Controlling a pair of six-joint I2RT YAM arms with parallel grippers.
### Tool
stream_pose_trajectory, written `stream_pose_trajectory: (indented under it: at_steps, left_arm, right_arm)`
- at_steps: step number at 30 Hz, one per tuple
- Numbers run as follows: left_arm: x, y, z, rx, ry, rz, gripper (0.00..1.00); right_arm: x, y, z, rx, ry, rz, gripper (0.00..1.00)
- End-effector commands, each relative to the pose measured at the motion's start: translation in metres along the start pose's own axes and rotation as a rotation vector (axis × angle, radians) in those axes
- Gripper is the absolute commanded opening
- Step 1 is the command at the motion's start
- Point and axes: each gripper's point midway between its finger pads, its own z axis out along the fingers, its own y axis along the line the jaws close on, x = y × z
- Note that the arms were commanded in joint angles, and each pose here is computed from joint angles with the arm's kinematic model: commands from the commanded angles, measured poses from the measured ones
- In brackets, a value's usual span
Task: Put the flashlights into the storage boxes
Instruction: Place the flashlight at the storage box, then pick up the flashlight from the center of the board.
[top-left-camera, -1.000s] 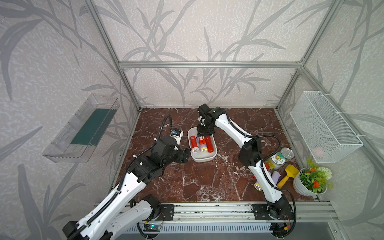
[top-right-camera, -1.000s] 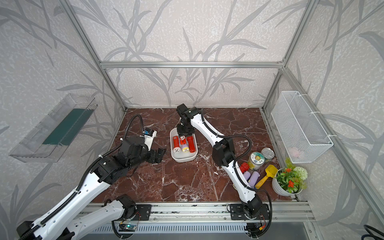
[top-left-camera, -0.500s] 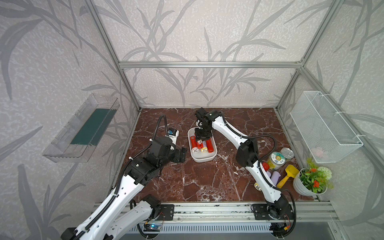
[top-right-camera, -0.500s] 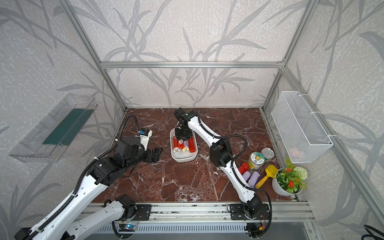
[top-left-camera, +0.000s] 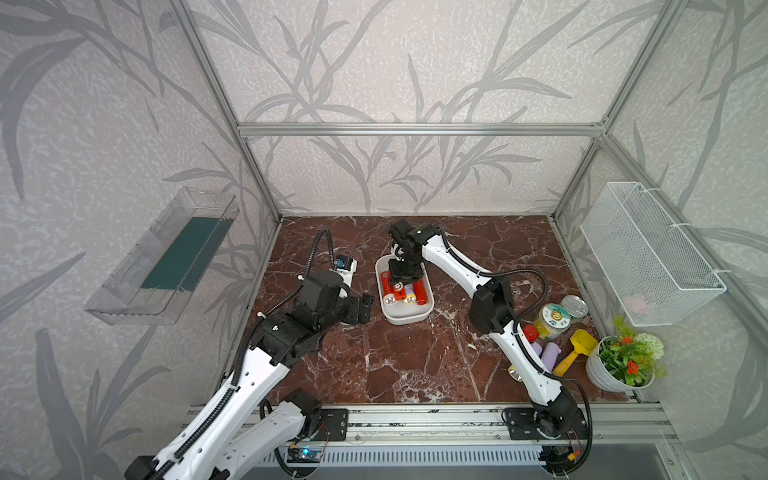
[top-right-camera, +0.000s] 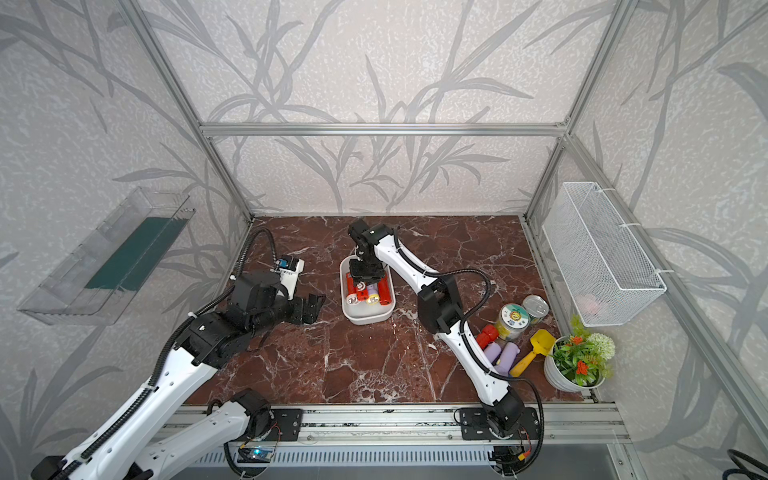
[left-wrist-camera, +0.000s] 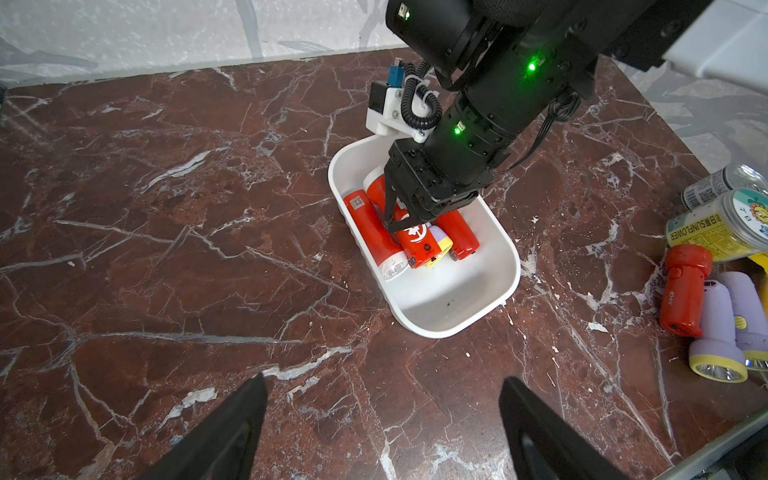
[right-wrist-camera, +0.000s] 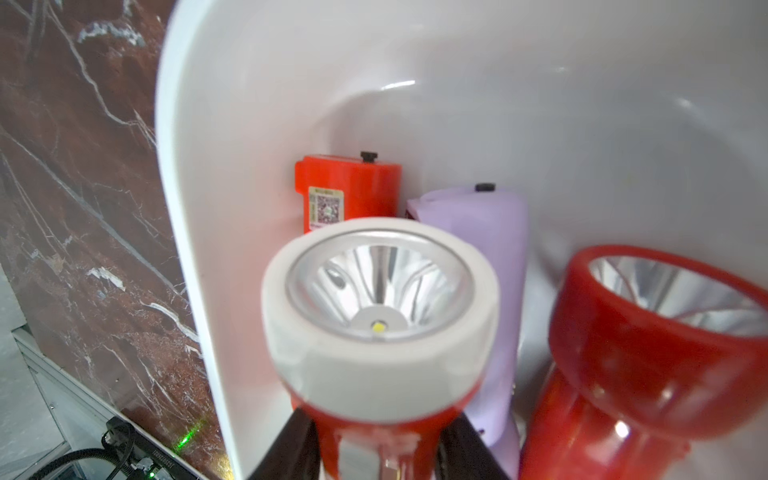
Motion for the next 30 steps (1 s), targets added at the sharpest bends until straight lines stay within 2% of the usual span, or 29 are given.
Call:
stream_pose_trajectory:
  at_steps: [1,5,14,24,30]
  left_arm:
    - [0.007,0.0,0.003,0.006,0.025,0.002,0.9]
    - [0.009,-0.001,0.007,0.014,0.032,-0.007,0.9]
    - [0.006,-0.004,0.014,0.032,0.03,-0.016,0.9]
    - [-0.002,-0.013,0.025,0.069,0.031,-0.024,0.9]
    - [-0.012,-0.031,0.043,0.146,0.054,-0.008,0.9]
  right_arm:
    - [-0.005,0.014,-0.006,-0.045,-0.024,-0.064,0.5]
    - [-0.015,0.021,-0.03,-0.054,-0.093,-0.117,0.55]
    - [-0.03,0.007,-0.083,-0.044,-0.183,-0.1,0.55]
    - [-0.025,-0.065,-0.101,0.119,-0.168,-0.027,0.54]
    - [0.003,-0.114,-0.122,0.188,-0.172,0.05,0.54]
